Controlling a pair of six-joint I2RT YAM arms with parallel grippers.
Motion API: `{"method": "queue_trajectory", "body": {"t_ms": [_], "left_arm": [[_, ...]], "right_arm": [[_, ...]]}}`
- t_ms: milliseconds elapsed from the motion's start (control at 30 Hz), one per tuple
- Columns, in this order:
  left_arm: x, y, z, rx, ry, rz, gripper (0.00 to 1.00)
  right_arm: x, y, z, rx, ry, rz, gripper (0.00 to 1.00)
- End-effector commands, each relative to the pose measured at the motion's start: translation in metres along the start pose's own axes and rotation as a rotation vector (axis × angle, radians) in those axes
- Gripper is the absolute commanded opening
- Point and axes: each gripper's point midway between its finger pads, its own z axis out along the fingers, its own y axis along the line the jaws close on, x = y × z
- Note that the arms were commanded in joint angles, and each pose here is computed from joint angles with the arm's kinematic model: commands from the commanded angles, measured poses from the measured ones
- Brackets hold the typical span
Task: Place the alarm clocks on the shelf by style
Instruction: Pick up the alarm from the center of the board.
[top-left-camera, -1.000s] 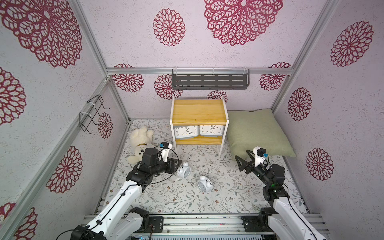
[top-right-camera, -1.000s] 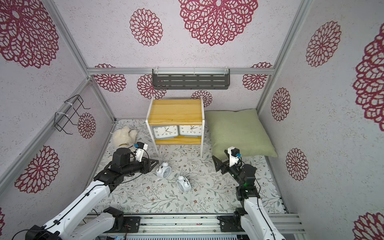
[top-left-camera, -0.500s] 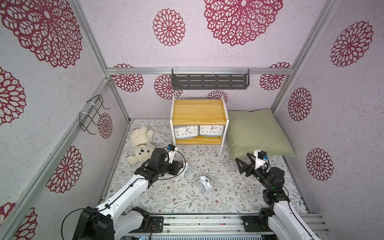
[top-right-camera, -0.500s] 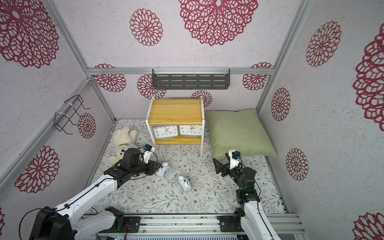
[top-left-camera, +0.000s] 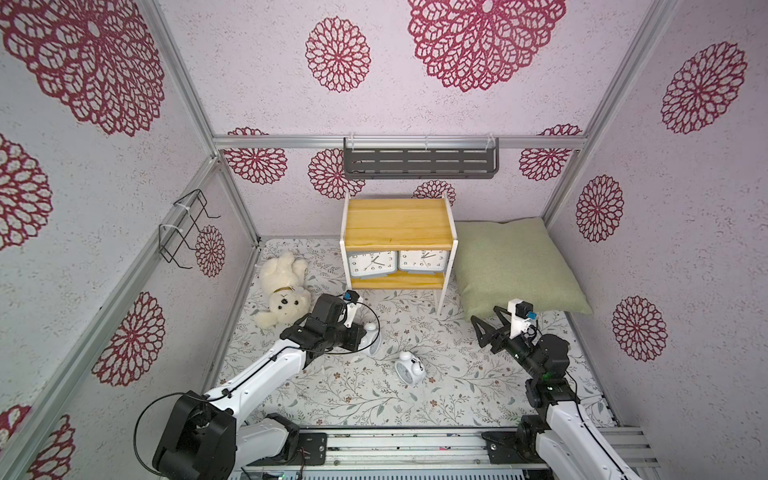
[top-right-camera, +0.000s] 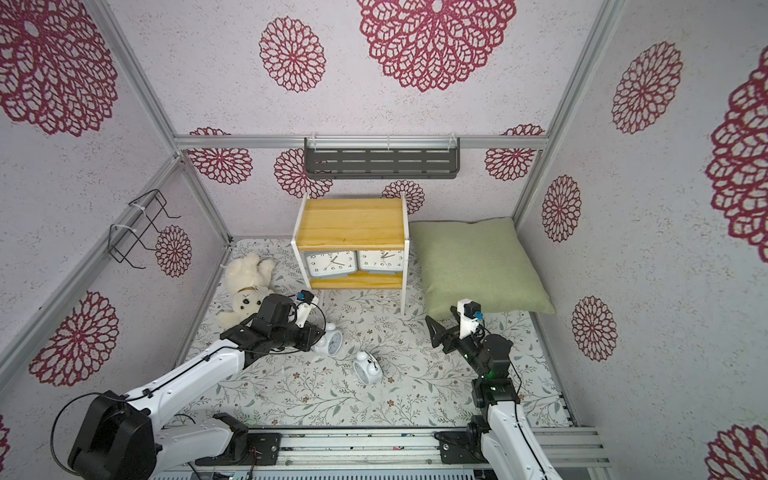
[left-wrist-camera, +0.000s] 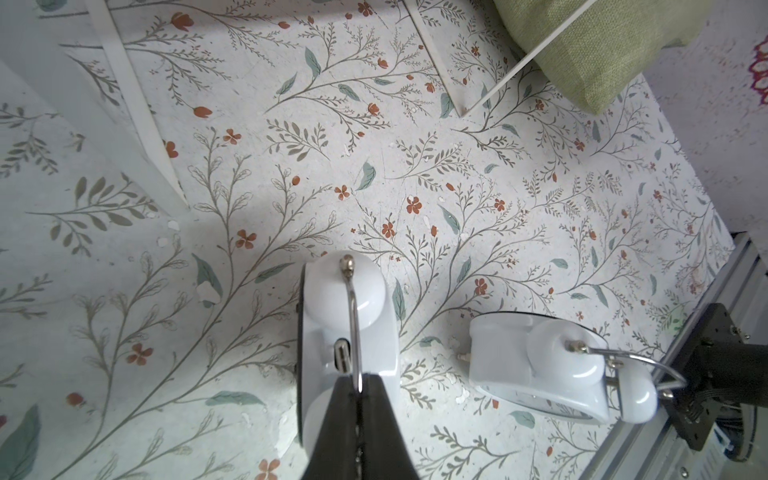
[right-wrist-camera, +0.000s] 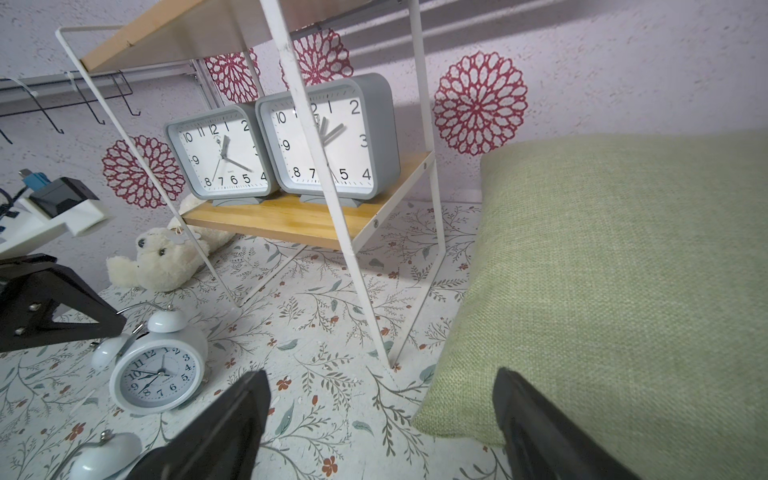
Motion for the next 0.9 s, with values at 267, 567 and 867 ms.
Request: {"method": "queue_trajectory", "body": {"t_ms": [267, 567, 867], "left_arm": [[-0.027, -0.034, -0.019, 0.108, 0.020, 0.165, 0.00], [-0.058, -0.080, -0.037, 0.316, 0.060, 0.397, 0.00], [-0.086, -0.107, -0.048, 0.416, 0.182, 0.585, 0.00]], "right_arm": [[-0.025, 0.056, 0.000, -0.285, -0.065, -0.103, 0.88], [-0.032, 0.117, 0.009, -0.652, 0.054, -0.194, 0.84], [-0.043, 0.155, 0.030, -0.840, 0.177, -0.245, 0.74]]}}
